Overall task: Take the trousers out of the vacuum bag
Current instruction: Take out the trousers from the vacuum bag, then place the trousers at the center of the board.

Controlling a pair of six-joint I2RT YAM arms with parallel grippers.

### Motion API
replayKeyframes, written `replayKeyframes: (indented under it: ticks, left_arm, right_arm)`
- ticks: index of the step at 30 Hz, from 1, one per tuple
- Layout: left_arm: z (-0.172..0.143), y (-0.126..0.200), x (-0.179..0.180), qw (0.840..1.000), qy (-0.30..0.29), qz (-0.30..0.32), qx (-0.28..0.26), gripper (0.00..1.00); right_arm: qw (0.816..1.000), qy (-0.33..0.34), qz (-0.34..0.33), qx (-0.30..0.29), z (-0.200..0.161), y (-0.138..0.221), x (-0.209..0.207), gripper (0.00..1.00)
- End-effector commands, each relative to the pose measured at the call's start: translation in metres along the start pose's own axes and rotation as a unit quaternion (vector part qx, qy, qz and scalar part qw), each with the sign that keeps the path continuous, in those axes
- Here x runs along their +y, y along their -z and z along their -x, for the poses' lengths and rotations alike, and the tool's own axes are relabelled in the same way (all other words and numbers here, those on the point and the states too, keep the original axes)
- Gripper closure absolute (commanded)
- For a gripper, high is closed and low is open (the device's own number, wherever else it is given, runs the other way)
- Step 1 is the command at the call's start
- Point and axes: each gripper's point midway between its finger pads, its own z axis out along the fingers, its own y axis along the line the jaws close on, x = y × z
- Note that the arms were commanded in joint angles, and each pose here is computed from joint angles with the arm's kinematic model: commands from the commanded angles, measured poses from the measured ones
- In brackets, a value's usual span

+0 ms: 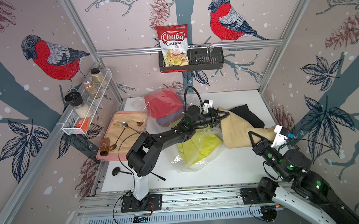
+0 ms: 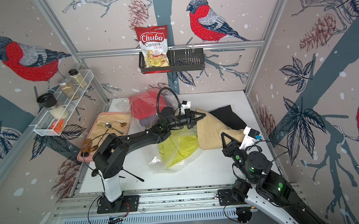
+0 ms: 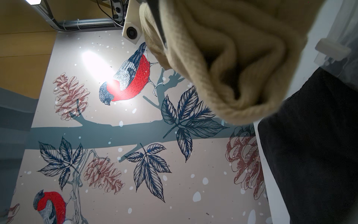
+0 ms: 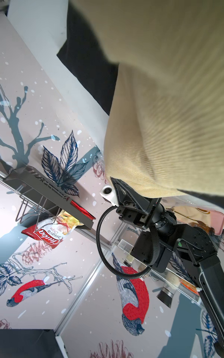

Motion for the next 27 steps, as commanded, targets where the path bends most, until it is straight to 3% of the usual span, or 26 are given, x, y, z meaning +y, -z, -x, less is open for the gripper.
replayKeyframes:
  ticks: [1, 12, 19, 27]
  left_arm:
    - [0.015, -0.008, -0.005, 0.999, -0.045, 0.005, 0.003, 1.00]
    - [0.055, -0.013, -0.006, 0.997, -0.075, 0.016, -0.005, 1.00]
    - [0.080, -0.026, 0.003, 0.996, -0.082, 0.021, -0.003, 1.00]
    - [0.113, -0.062, 0.005, 0.995, -0.098, 0.008, -0.007, 1.00]
  right_arm:
    - [0.999, 0.002, 0.010, -0.042, 0.022, -0.002, 0.015, 0.99]
    - [0.999, 0.030, 0.007, -0.038, 0.022, -0.046, 0.031, 1.00]
    - [0.999, -0.006, 0.025, -0.021, 0.036, -0.081, -0.004, 1.00]
    - [0.999, 0.000, 0.024, -0.038, 0.077, -0.092, -0.031, 1.00]
